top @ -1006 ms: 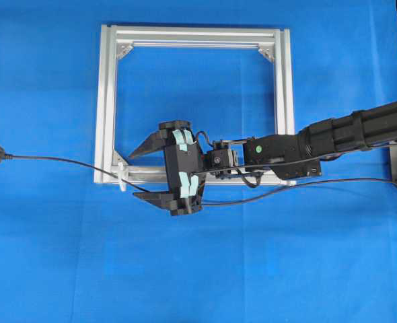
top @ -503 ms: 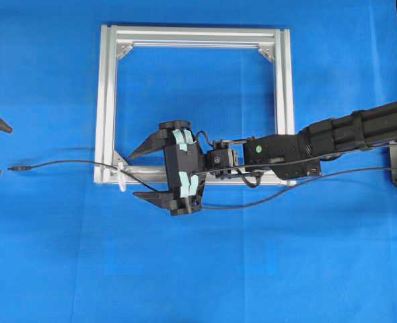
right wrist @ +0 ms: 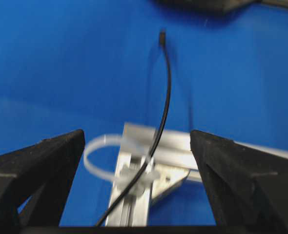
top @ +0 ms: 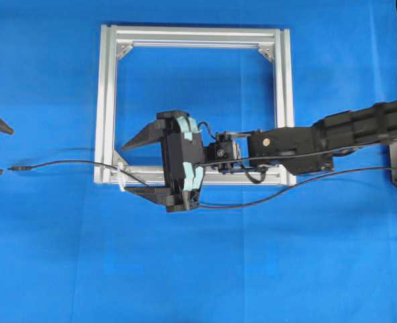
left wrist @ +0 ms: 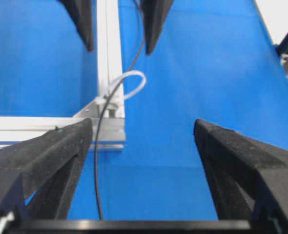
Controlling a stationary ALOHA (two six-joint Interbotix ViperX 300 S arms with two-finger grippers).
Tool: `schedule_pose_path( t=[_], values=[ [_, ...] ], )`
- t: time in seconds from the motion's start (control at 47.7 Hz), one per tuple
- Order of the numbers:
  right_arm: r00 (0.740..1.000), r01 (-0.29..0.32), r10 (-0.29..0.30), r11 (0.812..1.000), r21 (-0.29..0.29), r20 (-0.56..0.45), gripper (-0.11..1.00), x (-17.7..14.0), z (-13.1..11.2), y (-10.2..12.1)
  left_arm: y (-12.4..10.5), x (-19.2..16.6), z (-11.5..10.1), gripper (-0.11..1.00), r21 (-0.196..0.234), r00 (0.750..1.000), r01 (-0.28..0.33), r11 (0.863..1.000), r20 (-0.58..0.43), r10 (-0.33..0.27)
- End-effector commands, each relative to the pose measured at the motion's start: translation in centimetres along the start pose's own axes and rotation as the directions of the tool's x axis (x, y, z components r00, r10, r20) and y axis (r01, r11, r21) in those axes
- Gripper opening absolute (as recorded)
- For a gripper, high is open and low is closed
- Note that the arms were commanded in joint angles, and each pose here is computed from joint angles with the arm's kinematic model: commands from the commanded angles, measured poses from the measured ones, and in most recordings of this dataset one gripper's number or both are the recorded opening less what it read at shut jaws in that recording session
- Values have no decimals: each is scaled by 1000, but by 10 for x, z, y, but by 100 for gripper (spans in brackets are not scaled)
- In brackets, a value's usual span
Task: Insert the wire through the string loop located on the left side.
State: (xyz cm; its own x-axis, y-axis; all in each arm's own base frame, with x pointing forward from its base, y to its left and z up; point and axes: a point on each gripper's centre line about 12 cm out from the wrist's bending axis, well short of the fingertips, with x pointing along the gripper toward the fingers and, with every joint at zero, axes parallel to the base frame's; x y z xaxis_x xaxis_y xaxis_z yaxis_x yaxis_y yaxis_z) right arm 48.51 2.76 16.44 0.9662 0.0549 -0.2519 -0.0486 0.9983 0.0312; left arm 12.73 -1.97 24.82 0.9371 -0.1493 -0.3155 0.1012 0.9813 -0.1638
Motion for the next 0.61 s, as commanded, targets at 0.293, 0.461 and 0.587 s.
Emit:
schedule_pose_path(
  t=[0.293, 0.461, 0.587],
  values=[
    [993, 10, -11, 1000, 8, 114, 96, -34, 86, -4, 0, 1, 6, 79, 6, 1000, -1, 1000, 28, 1],
    [993, 10, -11, 1000, 8, 115, 96, -43, 101, -3, 0, 2, 8, 79, 8, 999, 0, 1000, 49, -1],
    [994, 10, -11, 1000, 9, 109, 96, -44, 101, -3, 0, 2, 8, 79, 8, 999, 0, 1000, 49, -1]
  ],
)
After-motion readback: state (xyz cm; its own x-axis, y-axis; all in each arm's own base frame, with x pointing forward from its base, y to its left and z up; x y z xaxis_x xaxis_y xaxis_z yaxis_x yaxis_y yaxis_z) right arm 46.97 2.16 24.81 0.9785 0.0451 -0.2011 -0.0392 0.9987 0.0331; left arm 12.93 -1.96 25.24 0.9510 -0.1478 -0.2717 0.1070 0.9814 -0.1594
